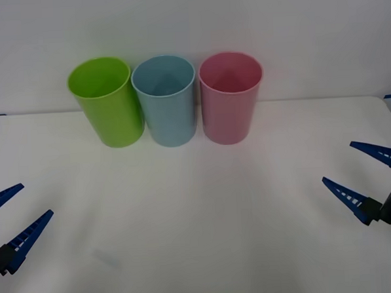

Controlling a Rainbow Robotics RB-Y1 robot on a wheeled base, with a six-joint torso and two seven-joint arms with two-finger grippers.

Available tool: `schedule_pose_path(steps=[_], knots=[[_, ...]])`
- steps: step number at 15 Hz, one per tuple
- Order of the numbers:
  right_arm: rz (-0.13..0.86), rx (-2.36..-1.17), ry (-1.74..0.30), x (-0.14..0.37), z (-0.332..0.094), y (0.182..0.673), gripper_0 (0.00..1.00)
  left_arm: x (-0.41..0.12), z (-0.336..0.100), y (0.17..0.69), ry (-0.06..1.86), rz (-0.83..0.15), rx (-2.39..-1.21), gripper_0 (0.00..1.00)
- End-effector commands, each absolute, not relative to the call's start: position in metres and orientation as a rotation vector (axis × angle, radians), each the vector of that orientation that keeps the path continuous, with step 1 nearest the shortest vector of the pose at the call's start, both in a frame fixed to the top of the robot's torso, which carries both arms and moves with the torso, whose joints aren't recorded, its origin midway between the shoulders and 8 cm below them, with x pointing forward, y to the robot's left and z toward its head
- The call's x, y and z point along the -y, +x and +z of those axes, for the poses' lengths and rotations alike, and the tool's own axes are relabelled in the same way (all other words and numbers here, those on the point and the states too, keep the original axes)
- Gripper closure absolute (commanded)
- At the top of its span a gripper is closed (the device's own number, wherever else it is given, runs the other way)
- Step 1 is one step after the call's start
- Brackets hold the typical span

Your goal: Grasp the object on the table and drop it into the matching bin: aluminum can to the light blue bin, PET bottle to the pink bin.

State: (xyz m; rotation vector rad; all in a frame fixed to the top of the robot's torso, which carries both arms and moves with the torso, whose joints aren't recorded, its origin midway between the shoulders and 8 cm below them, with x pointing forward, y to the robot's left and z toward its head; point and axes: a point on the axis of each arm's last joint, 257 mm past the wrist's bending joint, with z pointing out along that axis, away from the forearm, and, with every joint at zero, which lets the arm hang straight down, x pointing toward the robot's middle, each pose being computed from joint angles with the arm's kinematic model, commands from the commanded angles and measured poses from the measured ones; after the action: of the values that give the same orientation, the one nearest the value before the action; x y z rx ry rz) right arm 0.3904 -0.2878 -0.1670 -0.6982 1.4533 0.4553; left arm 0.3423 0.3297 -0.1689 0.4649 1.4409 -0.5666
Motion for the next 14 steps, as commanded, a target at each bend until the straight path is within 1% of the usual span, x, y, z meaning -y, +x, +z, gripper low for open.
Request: schedule_pose_path(steps=[1, 3, 4, 9, 14], knots=[[0.386, -1.457, -0.718, 0.309, -0.174, 0.373, 0.0, -0.33, -0.169, 0.342, 0.465, -0.567, -1.441, 0.0], [0.333, -1.456, -0.729, 0.323, -0.178, 0.363, 0.0, -0.33, -0.169, 0.342, 0.465, -0.567, -1.441, 0.0], [0.324, -1.469, -0.725, 0.329, -0.181, 0.356, 0.0, -0.33, -0.169, 0.342, 0.465, -0.567, -1.441, 0.0], [0.332, -1.521, -0.697, 0.349, -0.193, 0.325, 0.0, -0.33, -0.169, 0.342, 0.465, -0.567, -1.441, 0.0], [0.34, -1.551, -0.689, 0.352, -0.203, 0.314, 0.0, -0.33, -0.169, 0.342, 0.465, -0.567, -1.441, 0.0]])
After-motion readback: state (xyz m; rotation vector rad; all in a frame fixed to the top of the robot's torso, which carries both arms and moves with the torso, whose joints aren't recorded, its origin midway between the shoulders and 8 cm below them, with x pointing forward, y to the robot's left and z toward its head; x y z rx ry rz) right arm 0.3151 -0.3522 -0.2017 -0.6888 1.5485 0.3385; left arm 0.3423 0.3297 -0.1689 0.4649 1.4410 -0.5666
